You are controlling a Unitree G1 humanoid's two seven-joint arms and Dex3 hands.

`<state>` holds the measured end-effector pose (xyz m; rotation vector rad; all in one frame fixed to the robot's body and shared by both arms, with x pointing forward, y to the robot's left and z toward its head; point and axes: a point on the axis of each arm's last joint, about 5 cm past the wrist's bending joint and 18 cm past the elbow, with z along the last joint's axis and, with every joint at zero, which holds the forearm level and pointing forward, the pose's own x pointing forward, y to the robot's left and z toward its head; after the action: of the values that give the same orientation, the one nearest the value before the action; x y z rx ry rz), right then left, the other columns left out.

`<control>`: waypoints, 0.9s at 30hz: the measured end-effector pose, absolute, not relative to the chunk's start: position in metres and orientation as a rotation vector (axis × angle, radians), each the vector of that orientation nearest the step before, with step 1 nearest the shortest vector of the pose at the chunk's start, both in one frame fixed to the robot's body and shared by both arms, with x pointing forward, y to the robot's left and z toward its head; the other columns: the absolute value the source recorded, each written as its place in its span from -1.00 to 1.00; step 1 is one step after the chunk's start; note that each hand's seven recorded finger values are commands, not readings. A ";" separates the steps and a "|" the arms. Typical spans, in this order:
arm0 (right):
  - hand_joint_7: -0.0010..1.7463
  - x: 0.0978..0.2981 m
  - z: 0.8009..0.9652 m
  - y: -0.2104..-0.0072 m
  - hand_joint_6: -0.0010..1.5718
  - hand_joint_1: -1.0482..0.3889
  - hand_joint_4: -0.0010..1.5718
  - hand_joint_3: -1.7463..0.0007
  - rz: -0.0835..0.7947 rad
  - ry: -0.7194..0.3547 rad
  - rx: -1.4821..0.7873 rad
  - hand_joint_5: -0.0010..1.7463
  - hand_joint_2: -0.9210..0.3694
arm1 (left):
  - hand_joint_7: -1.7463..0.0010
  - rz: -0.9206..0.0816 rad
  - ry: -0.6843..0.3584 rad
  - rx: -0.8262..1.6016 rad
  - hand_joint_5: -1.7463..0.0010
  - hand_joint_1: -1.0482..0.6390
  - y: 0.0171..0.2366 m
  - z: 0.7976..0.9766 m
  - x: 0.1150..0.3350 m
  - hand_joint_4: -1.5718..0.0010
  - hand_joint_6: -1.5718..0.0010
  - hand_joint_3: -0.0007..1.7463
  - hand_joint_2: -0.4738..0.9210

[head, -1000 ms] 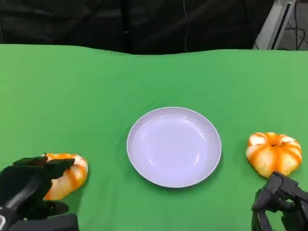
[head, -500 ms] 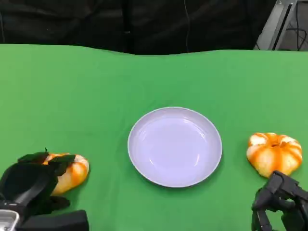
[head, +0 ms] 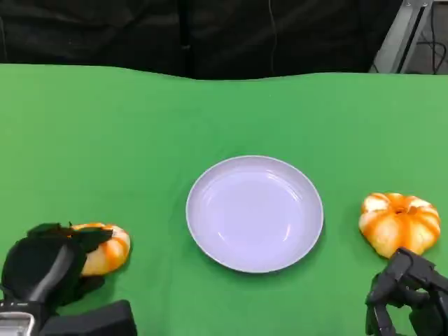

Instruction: Grasp the bread from the table and place it into the plate.

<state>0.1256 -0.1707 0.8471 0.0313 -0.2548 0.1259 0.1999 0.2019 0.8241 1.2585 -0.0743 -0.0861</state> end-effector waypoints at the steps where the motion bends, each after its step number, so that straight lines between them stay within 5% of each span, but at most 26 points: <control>1: 0.83 0.126 0.847 -0.171 -0.03 0.26 0.10 -0.51 0.126 -0.255 0.032 1.00 -0.34 | -0.91 -0.082 -0.077 1.256 -0.98 0.07 0.202 0.825 0.201 0.27 0.36 -0.77 1.00; 27: 0.81 0.126 0.847 -0.170 -0.02 0.25 0.11 -0.51 0.128 -0.257 0.032 1.00 -0.34 | -1.00 -0.042 -0.133 1.131 -1.00 0.16 0.199 0.847 0.203 0.29 0.41 -0.81 1.00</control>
<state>0.1258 -0.1702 0.8473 0.0320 -0.2565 0.1281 0.2029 0.1991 0.8467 1.1314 -0.1329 -0.0419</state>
